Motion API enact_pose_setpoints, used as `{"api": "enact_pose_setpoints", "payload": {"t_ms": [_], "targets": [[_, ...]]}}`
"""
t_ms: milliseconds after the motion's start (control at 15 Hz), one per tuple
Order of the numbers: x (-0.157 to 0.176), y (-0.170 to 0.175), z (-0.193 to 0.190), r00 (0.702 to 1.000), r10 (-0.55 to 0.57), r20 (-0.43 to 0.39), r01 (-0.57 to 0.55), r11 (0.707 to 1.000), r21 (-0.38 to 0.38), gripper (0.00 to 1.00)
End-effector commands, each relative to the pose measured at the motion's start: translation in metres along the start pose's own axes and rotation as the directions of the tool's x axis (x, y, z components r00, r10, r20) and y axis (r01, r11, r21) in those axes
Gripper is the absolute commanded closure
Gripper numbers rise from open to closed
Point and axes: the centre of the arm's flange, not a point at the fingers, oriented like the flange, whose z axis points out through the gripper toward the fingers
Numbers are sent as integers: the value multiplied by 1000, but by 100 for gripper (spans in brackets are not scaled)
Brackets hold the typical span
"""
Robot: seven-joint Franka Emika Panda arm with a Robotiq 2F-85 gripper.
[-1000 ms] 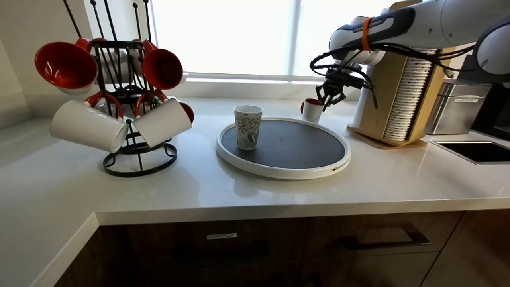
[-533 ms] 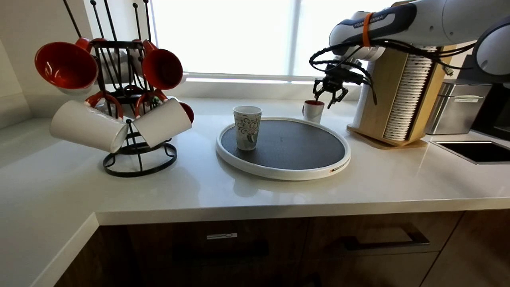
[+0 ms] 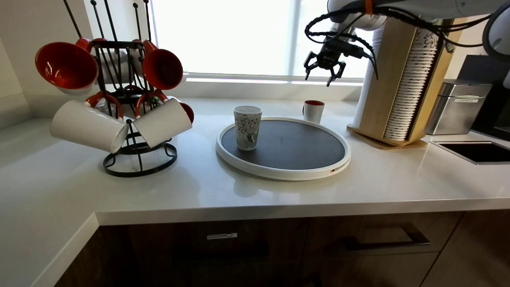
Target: Remove the right cup from the grey tray
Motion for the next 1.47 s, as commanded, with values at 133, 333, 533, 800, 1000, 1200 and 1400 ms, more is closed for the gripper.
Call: {"api": "enact_pose_setpoints", "payload": {"t_ms": [133, 333, 533, 800, 1000, 1200, 1400], "targets": [[-57, -51, -63, 961, -215, 174, 202, 976, 85, 0], [-85, -75, -83, 920, -339, 197, 338, 940, 39, 0], [-105, -92, -91, 906, -382, 182, 393, 919, -26, 0], [-129, -111, -91, 933, -343, 111, 356, 924, -140, 0], [-149, -128, -91, 963, -254, 91, 265, 954, -139, 0], [-171, -131, -98, 986, -154, 67, 161, 980, -120, 0], [-182, -118, -105, 996, -93, -2, 92, 986, -142, 0]]}}
